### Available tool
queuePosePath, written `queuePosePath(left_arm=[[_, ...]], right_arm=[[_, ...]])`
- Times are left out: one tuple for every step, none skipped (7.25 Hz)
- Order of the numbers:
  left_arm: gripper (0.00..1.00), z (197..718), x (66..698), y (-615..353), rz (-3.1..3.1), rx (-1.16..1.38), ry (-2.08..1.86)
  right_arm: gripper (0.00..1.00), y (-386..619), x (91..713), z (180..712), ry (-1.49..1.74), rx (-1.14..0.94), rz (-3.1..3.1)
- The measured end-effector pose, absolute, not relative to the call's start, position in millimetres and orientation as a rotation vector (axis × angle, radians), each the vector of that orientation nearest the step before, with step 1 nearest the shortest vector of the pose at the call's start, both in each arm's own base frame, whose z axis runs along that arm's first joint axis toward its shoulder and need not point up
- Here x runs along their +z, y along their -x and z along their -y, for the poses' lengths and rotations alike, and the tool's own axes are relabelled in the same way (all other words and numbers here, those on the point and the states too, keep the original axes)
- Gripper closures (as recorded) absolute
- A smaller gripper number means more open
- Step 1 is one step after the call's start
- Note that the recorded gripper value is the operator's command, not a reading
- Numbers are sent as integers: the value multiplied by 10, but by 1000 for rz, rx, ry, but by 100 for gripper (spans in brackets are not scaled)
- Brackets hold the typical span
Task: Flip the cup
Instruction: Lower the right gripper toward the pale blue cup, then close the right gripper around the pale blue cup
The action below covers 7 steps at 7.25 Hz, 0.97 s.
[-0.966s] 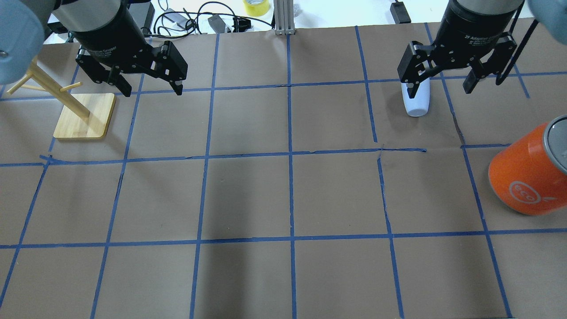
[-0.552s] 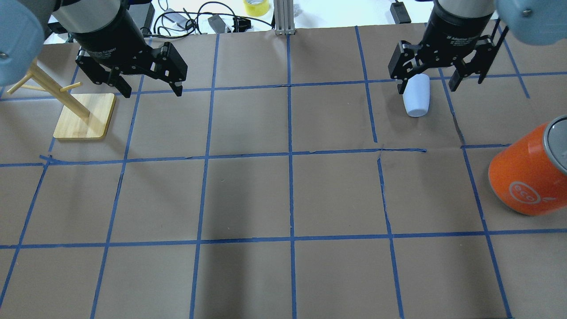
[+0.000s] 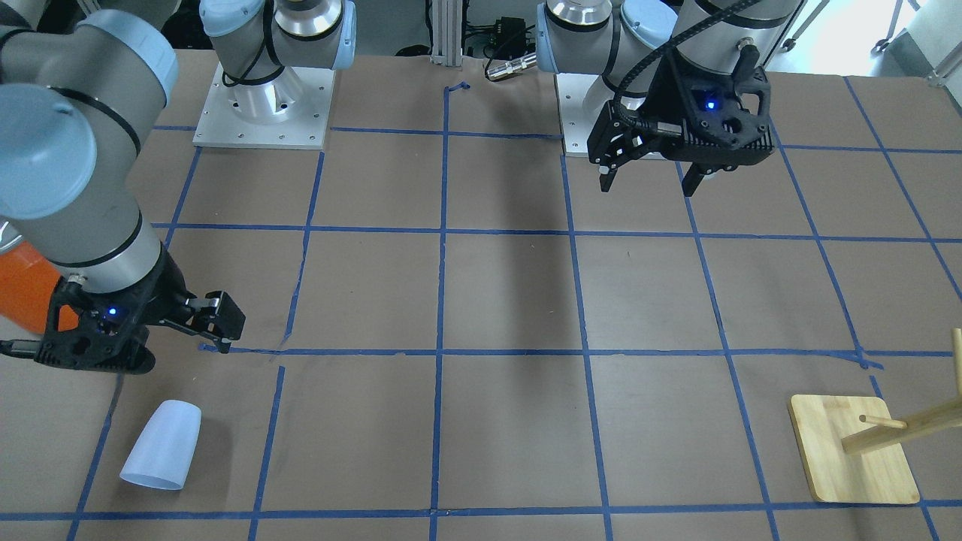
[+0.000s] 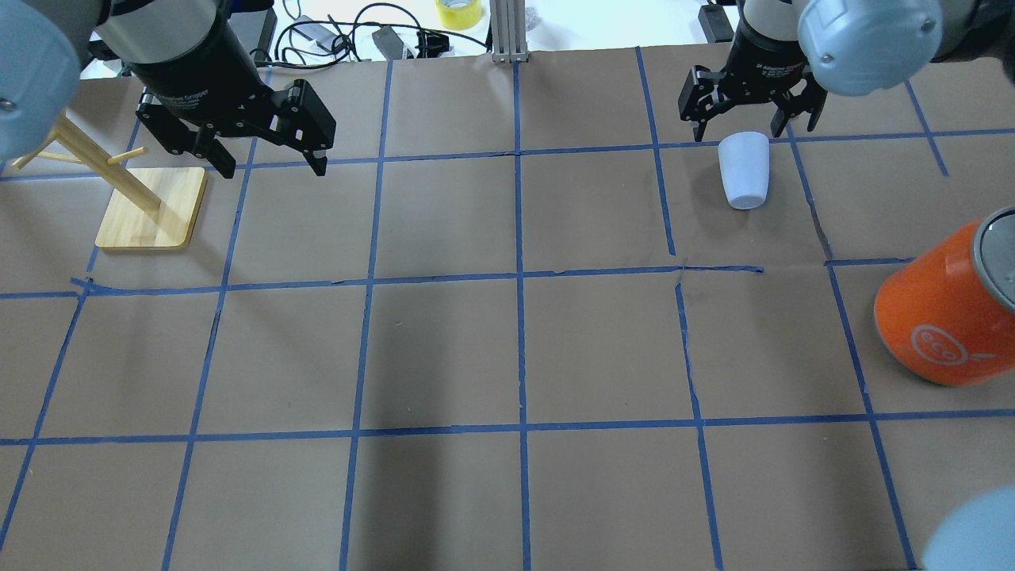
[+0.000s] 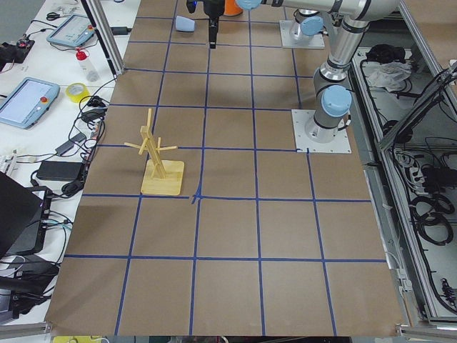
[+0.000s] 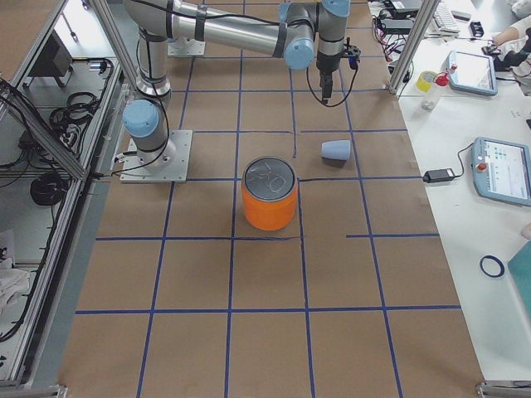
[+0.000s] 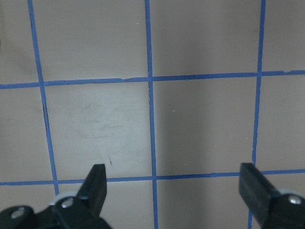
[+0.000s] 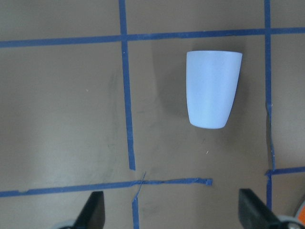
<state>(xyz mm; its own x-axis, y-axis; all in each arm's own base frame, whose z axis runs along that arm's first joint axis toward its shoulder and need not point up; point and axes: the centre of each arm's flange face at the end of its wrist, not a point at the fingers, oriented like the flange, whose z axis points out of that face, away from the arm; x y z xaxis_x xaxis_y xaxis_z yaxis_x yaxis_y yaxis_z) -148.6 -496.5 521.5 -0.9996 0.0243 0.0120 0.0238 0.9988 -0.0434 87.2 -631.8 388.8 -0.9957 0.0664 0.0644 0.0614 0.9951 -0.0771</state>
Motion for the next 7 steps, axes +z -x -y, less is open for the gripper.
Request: queuePosePath(left_arm=[[0,4960,5219,1484,3128,69,38],[0,4957,5220,1484,3127,69,38],[0,4955,5222,1483,3128,70,39],[0,4954,5222,1481,3128,70,40],[0,4954,5222,1480,3127,70,41],[0,4954,5223,1481,3127,70,41],[0,4954,5223,1480,3127,70,41]], right_arm=[[0,-578,3737,6436,143,113,3068],[0,-284,3520,6541,168,75,3075],[0,-107,3303,6616,179,28,3082],[0,-28,3110,6687,185,4,3084],[0,16,2856,6799,182,7,3085],[0,43,2599,6904,181,22,3083],[0,55,2447,6951,183,25,3082]])
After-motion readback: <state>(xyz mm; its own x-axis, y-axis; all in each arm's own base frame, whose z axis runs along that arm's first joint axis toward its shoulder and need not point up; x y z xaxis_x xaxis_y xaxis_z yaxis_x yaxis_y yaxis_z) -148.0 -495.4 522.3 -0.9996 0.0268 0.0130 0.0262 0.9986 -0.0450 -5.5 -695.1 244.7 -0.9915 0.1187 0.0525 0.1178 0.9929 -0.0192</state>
